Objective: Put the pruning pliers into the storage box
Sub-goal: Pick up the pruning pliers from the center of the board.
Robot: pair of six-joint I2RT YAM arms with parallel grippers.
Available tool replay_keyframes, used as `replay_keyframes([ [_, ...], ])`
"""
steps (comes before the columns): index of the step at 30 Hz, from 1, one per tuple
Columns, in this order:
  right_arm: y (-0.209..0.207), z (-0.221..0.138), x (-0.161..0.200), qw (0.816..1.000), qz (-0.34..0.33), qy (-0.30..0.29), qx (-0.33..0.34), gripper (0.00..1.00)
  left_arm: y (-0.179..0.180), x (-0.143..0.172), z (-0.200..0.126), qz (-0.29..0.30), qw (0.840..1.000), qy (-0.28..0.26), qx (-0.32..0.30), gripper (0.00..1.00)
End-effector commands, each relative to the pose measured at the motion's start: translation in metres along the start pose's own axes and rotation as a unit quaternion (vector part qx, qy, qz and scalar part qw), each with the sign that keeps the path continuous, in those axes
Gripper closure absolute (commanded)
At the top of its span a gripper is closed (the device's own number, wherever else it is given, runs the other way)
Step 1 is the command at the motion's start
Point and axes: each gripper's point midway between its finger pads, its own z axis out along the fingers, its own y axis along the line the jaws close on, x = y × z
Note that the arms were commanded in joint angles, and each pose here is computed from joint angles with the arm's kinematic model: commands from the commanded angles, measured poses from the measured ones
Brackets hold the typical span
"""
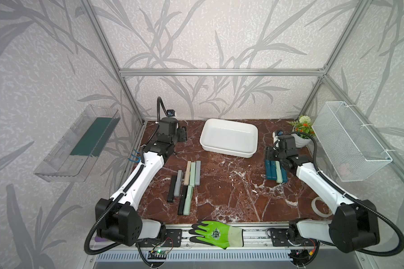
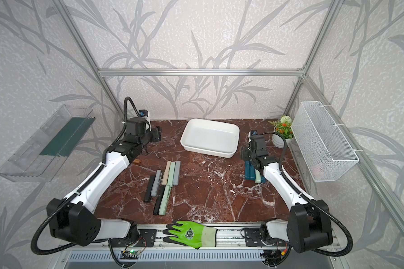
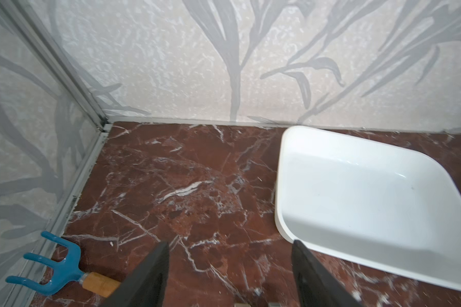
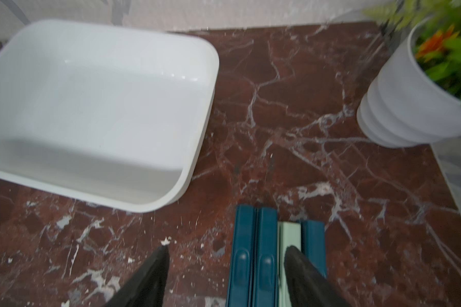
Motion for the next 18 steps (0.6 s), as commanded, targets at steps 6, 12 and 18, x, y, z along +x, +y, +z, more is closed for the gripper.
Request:
replay_keyframes([
  [6,0.005,-0.007,0.066,0.988,0.033,0.152,0.011,0.33,-0.026,0.062,0.007,0.017,0.992,0.088,0.090,0.28],
  [12,0.014,0.007,0.075,0.982,0.040,0.185,-0.005,0.36,-0.026,0.060,0.001,0.035,0.991,0.082,0.095,0.31],
  [18,0.015,0.020,0.079,0.981,0.049,0.189,-0.005,0.39,-0.029,0.068,-0.001,0.032,0.990,0.084,0.108,0.31],
])
